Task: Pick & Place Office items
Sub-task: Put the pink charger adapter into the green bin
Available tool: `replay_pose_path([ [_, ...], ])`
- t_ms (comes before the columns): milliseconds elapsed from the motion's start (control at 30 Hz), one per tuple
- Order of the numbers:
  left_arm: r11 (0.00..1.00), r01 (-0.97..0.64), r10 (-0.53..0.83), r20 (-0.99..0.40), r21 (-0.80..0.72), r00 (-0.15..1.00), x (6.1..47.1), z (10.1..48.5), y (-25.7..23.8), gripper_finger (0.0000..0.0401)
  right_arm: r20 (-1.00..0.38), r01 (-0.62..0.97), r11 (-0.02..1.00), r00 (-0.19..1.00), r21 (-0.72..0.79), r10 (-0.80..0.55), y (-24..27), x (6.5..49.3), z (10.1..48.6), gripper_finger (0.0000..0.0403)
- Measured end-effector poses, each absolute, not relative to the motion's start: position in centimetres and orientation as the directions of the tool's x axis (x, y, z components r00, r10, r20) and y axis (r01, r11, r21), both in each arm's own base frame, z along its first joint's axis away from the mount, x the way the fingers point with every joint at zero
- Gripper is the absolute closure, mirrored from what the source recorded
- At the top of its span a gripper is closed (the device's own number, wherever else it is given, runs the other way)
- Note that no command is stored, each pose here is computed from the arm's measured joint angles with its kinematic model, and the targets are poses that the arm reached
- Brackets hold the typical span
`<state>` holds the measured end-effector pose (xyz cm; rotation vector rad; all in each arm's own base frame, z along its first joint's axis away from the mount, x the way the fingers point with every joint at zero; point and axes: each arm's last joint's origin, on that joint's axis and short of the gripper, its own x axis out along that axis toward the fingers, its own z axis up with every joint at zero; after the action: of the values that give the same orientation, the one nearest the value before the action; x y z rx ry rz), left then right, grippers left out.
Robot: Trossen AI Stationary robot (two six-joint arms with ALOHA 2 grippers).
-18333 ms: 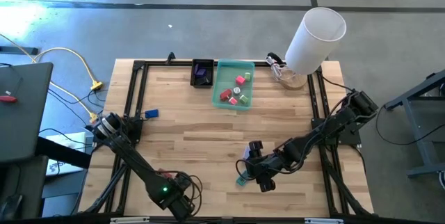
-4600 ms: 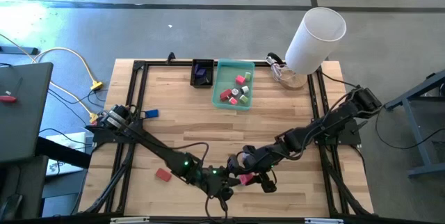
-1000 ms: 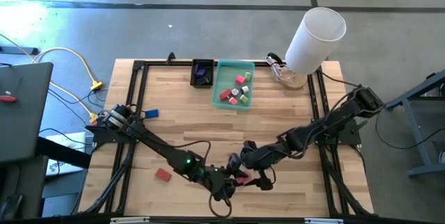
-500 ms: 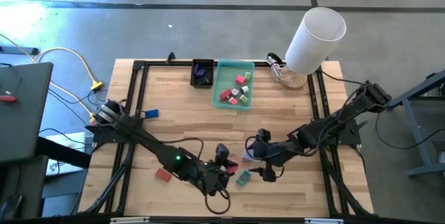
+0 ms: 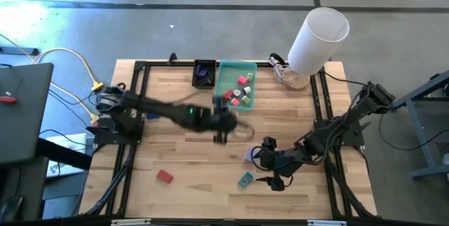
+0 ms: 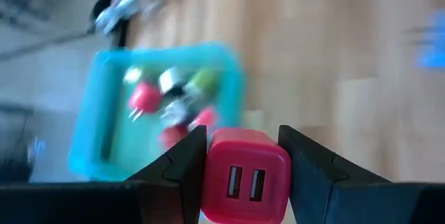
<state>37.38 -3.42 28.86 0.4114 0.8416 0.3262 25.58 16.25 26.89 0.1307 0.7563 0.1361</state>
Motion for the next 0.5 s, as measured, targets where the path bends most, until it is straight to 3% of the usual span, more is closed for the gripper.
replay_pose_path([
  [67, 0.873, -0.175, 0.460, -0.650, 0.455, 0.605, 37.7, 28.9, -0.5, 0.0258, -0.674, -0.077, 0.983, 0.719, 0.167, 0.170, 16.3, 25.6, 26.9, 0.0028],
  [233, 0.946, -0.238, 0.324, -0.686, 0.220, 0.652, 38.1, 28.5, 5.5, 0.0258, -0.654, -0.062, 0.991, 0.746, 0.116, 0.123, 16.1, 25.8, 27.0, 0.0027],
  [367, 0.894, -0.392, 0.431, -0.651, 0.215, 0.625, 37.7, 27.1, 9.0, 0.0258, -0.647, -0.002, 0.996, 0.761, 0.084, 0.056, 15.4, 26.5, 26.7, 0.0027],
  [500, 0.844, -0.531, 0.477, -0.564, 0.078, 0.675, 37.4, 27.0, 12.1, 0.0258, -0.642, -0.003, 0.992, 0.762, 0.128, 0.085, 14.9, 27.0, 26.8, 0.0027],
])
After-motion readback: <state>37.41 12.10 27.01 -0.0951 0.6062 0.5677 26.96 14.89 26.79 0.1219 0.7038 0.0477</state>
